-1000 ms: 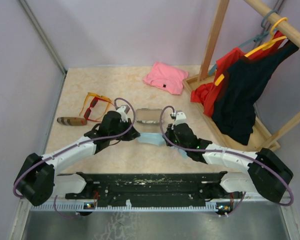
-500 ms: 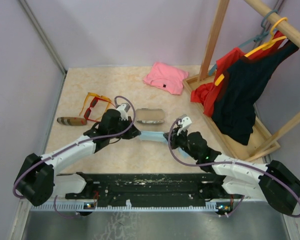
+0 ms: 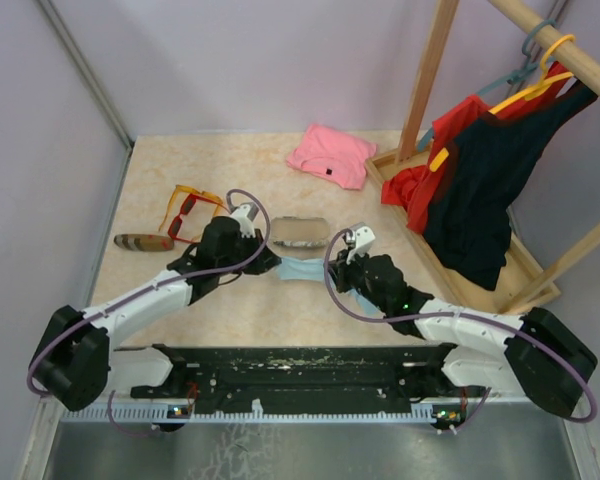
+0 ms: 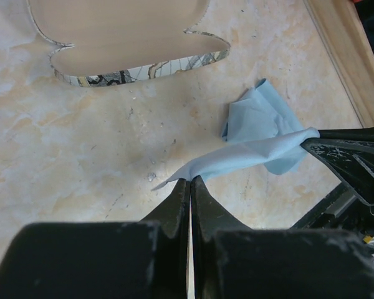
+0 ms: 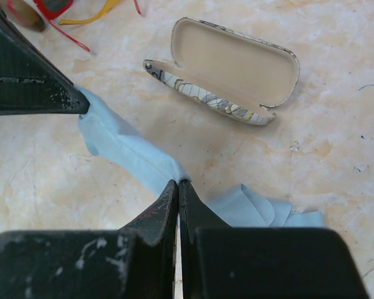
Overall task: Organize the sunglasses
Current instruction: Place the glasses cleaning cloth in the sunglasses case.
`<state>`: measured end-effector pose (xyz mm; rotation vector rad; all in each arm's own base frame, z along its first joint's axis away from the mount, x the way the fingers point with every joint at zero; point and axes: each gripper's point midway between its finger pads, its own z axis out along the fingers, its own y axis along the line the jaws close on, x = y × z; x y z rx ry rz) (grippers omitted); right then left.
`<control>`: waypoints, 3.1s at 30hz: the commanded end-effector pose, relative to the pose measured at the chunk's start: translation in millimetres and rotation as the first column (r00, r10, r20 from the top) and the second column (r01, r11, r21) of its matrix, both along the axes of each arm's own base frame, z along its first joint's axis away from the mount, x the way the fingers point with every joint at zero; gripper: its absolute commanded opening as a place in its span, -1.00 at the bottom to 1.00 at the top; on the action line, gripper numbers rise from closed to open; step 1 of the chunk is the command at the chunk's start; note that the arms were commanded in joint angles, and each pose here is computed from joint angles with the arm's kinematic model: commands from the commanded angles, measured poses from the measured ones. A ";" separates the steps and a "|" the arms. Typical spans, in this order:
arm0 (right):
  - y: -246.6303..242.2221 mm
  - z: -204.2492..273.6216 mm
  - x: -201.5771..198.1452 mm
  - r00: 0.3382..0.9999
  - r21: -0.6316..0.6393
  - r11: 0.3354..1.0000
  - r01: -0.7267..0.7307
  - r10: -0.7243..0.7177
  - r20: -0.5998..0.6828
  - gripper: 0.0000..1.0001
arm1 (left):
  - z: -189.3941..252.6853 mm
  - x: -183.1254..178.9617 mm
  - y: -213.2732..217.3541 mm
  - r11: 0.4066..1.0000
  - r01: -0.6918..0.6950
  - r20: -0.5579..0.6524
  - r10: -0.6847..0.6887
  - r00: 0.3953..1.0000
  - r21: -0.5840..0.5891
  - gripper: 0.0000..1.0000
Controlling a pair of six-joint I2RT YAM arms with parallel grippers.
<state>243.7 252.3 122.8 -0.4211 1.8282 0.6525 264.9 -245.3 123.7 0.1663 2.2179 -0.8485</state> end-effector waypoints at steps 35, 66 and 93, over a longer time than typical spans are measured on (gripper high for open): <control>20.3 -0.6 130.8 0.960 -0.033 0.996 0.078 -0.084 -0.267 -1.00 | -18.5 123.8 10.9 0.977 -0.158 0.003 0.160 0.987 0.143 -0.98; 15.2 -39.0 165.1 0.931 -0.096 0.987 0.128 -0.153 -0.332 -1.00 | -57.6 148.0 6.8 0.978 -0.118 -0.052 0.128 0.990 0.170 -0.98; 14.4 -33.4 183.1 0.940 -0.061 0.984 0.165 -0.175 -0.294 -1.00 | -60.9 163.8 13.0 0.972 -0.156 -0.032 0.164 0.986 0.177 -0.98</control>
